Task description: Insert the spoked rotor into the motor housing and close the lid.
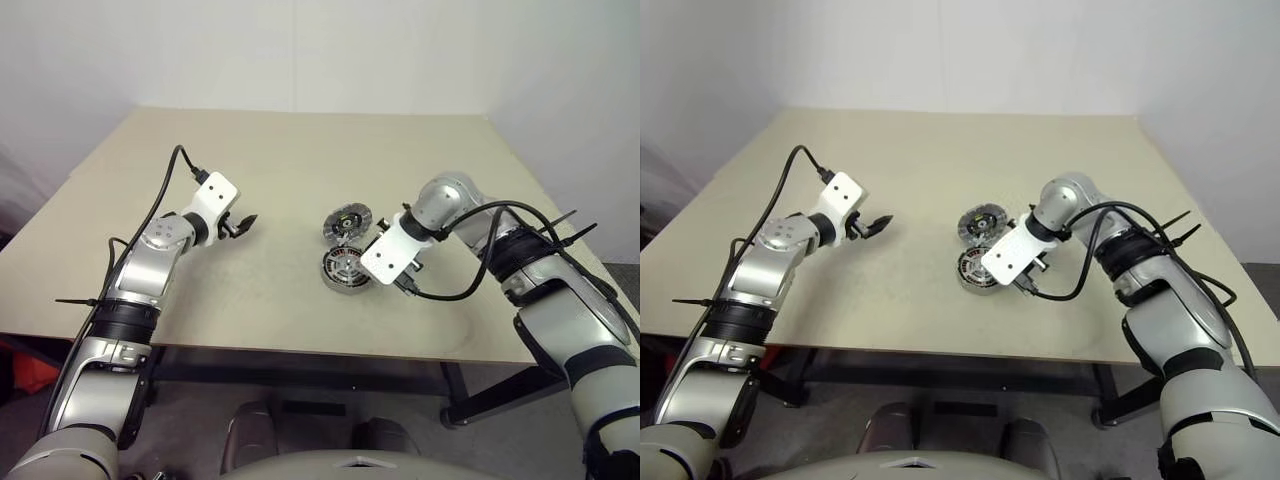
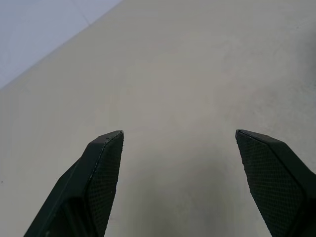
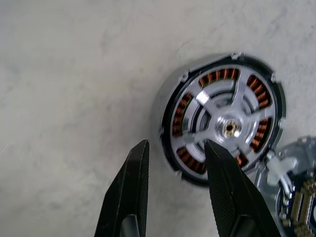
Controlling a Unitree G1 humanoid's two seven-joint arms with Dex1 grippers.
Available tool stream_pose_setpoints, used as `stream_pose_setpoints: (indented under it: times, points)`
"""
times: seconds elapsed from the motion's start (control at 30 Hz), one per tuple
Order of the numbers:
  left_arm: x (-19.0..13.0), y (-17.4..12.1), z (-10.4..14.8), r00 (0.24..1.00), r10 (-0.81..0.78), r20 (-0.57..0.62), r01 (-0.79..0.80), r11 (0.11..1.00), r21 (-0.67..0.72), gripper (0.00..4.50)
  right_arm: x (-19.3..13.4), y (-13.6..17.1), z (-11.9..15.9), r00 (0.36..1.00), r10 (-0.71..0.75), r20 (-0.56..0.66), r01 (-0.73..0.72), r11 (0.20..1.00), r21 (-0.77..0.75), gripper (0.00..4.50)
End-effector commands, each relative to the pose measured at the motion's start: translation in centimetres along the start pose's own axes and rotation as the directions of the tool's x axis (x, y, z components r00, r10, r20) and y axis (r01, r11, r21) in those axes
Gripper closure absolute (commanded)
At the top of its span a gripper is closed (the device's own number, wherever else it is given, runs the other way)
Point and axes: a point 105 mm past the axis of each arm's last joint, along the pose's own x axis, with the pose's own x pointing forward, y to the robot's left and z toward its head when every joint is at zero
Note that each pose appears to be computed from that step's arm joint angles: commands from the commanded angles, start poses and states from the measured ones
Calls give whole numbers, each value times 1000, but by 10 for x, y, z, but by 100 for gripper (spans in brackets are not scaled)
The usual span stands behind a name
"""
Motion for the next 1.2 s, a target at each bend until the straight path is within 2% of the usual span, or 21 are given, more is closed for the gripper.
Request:
stream_pose_setpoints:
  times: [0.03,0.23,0.47,0.7,0.8,0.93,1.2]
  points:
    - [-3,9,17,998,31,52,-32,999,21,68,5,0,-7,1000,-1,-17,1,1000,31,255]
    - [-8,10,14,998,41,45,-41,999,17,68,9,2,-22,998,1,-62,3,998,65,255]
    - [-9,11,13,998,49,41,-49,999,13,68,5,6,-25,998,7,-66,-3,998,60,255]
    - [-8,16,14,997,60,44,-61,998,14,68,16,18,-9,999,45,1,-45,999,13,255]
    - [-8,17,14,997,62,45,-63,998,15,68,18,18,-5,999,46,11,-47,999,10,318]
    - [-8,17,15,997,64,46,-65,998,15,68,16,11,-5,1000,3,3,-3,1000,11,445]
    - [-7,18,15,997,68,47,-69,998,14,68,10,-3,-3,997,-80,-3,80,997,9,448]
